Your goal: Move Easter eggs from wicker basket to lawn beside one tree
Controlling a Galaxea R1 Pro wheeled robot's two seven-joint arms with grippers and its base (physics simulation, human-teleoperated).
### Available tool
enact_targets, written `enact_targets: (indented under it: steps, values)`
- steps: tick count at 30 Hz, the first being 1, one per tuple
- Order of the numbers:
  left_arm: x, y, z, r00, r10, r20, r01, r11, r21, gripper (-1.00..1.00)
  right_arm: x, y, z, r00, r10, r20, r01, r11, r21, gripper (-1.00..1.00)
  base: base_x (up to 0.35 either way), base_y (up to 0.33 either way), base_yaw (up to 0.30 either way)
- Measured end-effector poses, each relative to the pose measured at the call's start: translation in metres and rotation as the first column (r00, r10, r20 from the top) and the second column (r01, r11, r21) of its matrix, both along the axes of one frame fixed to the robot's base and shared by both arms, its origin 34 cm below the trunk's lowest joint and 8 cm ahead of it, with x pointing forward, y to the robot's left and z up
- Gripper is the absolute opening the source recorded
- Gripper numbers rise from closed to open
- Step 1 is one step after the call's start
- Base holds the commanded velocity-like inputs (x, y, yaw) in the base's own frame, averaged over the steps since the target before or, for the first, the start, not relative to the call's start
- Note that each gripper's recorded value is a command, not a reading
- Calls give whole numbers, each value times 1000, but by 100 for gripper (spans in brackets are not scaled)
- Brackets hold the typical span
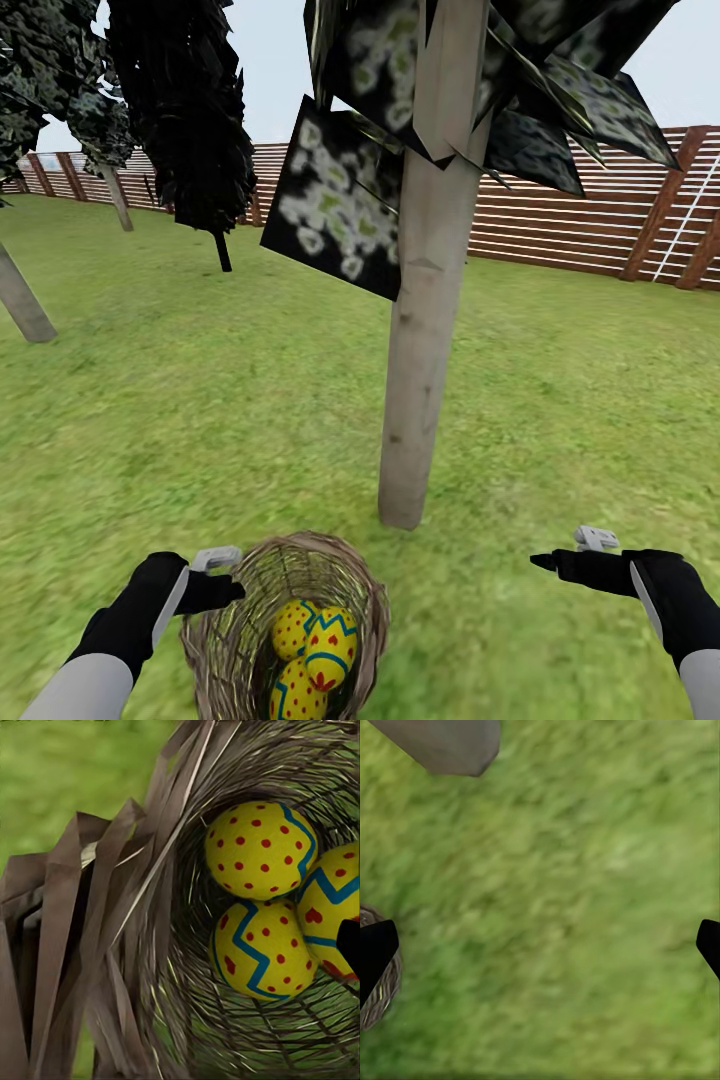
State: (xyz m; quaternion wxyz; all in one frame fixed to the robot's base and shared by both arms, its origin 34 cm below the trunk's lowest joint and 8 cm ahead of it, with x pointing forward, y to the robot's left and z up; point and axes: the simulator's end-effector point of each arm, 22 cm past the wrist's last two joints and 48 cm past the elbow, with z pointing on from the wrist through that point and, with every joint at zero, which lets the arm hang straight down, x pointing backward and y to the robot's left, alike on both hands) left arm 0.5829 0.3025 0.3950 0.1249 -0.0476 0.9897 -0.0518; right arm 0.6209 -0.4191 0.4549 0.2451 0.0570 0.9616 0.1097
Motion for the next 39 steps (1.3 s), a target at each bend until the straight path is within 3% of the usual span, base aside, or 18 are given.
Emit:
enact_targets:
  steps: [14, 17, 20, 23, 25, 28, 29, 32, 36, 37, 39]
  values:
    - [11, 0, 28, 1000, -7, 17, 7, 1000, -4, 100, 4, 1, 21, 1000, 0, -3, 0, 1000, 4, 100, 0, 0, 0]
    - [26, -11, 51, 997, -24, 68, 30, 996, -81, 100, 4, 2, 26, 1000, 0, -7, 0, 1000, 2, 100, 0, 0, 0]
    - [38, 12, 74, 993, -25, 111, 34, 996, -78, 100, 6, 2, 32, 1000, -1, -7, 1, 1000, 1, 100, 0, 0, 0]
    - [47, 8, 111, 990, -46, 137, 70, 982, -175, 100, 5, 4, 37, 1000, -1, -15, 1, 1000, 8, 100, 0, 0, 0]
    - [68, 40, 157, 976, 12, 218, 26, 985, -168, 100, 2, 12, 38, 999, 24, -43, -23, 1000, 6, 100, 0, 0, 0]
    - [95, 93, 226, 916, 148, 373, -89, 981, -172, 100, -15, 34, 37, 983, 63, -170, -60, 998, 19, 100, 0, 0, 0]
    - [95, 104, 233, 905, 179, 387, -117, 977, -177, 100, -12, 45, 47, 980, 62, -189, -57, 998, 31, 100, 0, 0, 0]
    - [92, 114, 233, 905, 207, 371, -148, 972, -180, 100, 8, 56, 85, 989, 73, -131, -71, 997, 23, 100, 0, 0, 0]
    - [81, 113, 215, 923, 220, 314, -165, 967, -191, 100, 5, 53, 89, 987, 72, -141, -70, 997, 21, 100, 0, 0, 0]
    - [79, 114, 212, 925, 221, 309, -167, 967, -191, 100, -2, 55, 86, 986, 79, -146, -75, 997, 31, 100, 0, 0, 0]
    - [78, 113, 209, 927, 221, 303, -168, 967, -193, 100, -21, 82, 102, 983, 162, -84, -153, 983, 103, 100, 0, 0, 0]
